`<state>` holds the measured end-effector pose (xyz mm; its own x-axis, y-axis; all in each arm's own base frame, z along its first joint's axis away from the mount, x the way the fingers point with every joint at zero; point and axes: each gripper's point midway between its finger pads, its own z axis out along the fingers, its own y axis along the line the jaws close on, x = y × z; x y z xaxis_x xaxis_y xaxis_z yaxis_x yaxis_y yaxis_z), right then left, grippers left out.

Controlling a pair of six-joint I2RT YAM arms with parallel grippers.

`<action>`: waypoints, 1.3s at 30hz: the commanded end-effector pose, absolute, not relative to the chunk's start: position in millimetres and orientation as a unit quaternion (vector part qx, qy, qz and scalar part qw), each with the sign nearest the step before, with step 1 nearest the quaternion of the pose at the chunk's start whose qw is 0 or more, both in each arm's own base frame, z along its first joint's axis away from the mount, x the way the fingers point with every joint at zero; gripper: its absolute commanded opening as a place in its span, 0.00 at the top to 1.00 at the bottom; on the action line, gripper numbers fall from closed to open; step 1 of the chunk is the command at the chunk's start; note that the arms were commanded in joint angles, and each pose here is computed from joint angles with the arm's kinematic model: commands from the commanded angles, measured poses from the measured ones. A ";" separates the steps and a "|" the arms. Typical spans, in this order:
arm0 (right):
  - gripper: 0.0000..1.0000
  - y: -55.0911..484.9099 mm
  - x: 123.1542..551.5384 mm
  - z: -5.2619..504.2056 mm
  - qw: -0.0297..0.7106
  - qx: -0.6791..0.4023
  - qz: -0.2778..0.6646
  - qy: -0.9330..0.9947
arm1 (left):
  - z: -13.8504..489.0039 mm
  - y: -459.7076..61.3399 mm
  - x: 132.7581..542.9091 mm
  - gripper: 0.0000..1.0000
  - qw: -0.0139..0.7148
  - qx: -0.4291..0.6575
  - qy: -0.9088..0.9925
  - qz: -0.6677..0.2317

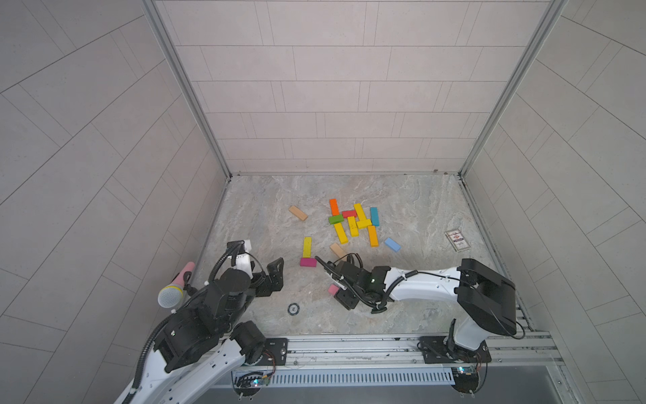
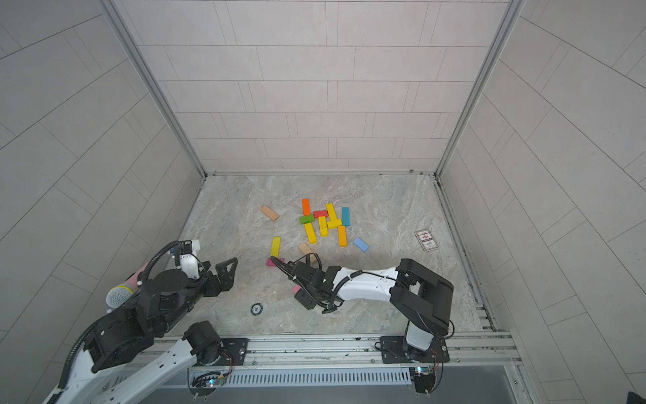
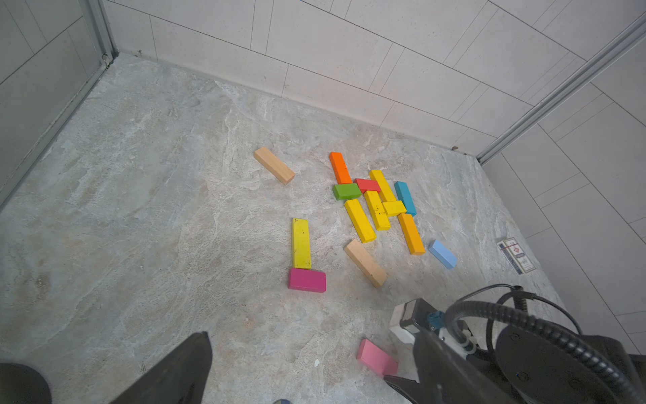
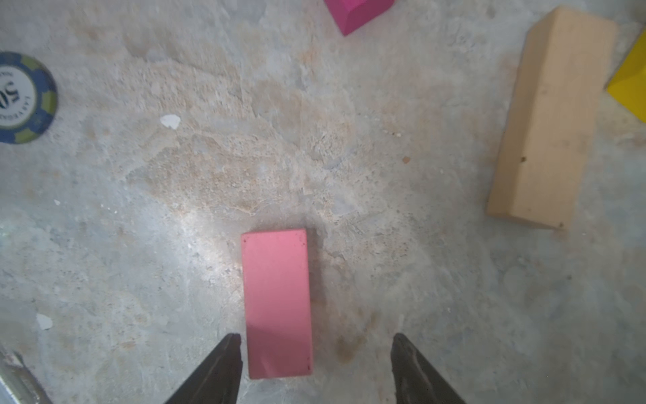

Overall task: Assemble the letter h with building blocks
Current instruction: Place the building block at the center of the board.

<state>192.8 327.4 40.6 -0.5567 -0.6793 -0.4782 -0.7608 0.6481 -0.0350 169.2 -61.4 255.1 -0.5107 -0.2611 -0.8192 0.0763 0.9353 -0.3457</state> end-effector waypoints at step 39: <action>0.08 326.8 209.4 53.8 0.247 -0.048 0.094 0.963 | 286.3 -44.2 151.3 0.00 0.528 -0.048 0.826 -0.192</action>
<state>211.3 332.7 65.1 -0.8541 -0.1124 -0.5077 -0.2268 0.9591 0.1692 156.1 -51.8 274.8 -0.4699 -0.2811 -0.8368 0.1140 0.9207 -0.3733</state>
